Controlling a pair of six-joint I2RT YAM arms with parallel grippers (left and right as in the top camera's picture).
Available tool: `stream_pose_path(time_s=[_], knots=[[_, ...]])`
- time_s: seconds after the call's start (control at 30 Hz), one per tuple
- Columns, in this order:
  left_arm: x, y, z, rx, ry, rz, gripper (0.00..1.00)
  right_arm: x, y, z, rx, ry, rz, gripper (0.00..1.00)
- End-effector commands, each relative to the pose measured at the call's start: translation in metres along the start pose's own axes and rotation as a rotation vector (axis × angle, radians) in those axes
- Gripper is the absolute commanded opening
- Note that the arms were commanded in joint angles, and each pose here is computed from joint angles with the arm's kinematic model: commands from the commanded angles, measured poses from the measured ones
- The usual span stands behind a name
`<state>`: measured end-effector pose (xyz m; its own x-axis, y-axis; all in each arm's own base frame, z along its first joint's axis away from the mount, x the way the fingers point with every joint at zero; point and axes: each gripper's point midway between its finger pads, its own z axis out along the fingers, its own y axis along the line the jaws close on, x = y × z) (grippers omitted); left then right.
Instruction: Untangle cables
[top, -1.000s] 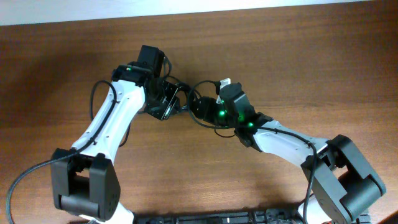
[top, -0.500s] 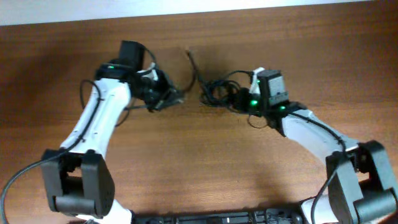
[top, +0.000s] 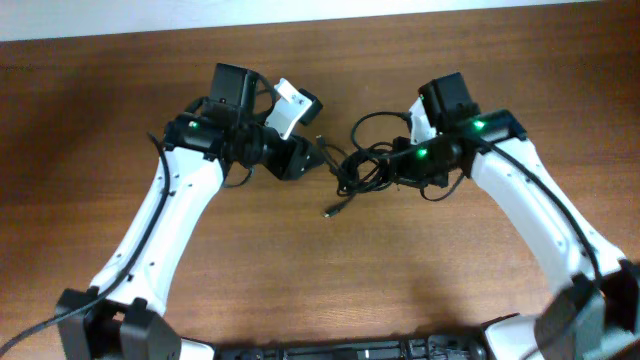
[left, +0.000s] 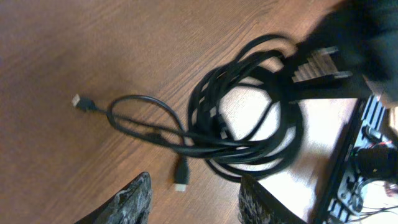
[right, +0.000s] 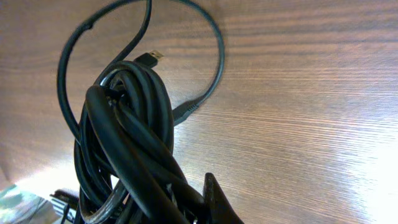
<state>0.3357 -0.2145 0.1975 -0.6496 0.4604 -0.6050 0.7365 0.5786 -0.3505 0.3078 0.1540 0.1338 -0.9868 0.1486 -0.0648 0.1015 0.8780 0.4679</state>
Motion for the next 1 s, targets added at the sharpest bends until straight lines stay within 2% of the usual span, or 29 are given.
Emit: stream_pose_path(time_s=[0.0,0.07,0.23,0.37,0.53,0.63,0.73,0.9,0.93,0.97], knots=[[-0.004,-0.003,-0.014,-0.05,-0.011,0.175,0.53,0.005,0.021,0.018,-0.139,0.113,0.003,0.04],[0.005,0.005,-0.013,-0.106,0.038,0.164,0.53,0.011,0.032,0.025,-0.218,0.19,0.09,0.04],[0.021,-0.01,-0.012,-0.016,0.087,0.255,0.53,0.016,0.052,0.016,-0.353,0.29,0.279,0.04],[0.023,-0.025,-0.011,0.046,0.083,0.29,0.53,0.021,0.052,0.016,-0.32,0.351,0.493,0.04],[0.025,-0.041,-0.007,0.1,0.085,0.439,0.49,0.024,0.052,0.014,-0.321,0.372,0.516,0.04],[0.028,-0.049,0.001,0.105,0.114,0.471,0.47,0.025,0.054,0.014,-0.331,0.379,0.515,0.04],[0.032,-0.052,0.01,0.095,0.151,0.494,0.36,0.025,0.054,0.013,-0.331,0.379,0.515,0.04],[0.039,-0.049,0.033,0.077,0.214,0.521,0.27,0.025,0.054,0.013,-0.331,0.38,0.515,0.04],[0.039,-0.045,0.039,0.071,0.221,0.505,0.23,0.025,0.054,0.013,-0.331,0.38,0.515,0.04],[0.04,-0.042,0.043,0.072,0.225,0.503,0.12,0.025,0.054,0.013,-0.332,0.379,0.512,0.04]])
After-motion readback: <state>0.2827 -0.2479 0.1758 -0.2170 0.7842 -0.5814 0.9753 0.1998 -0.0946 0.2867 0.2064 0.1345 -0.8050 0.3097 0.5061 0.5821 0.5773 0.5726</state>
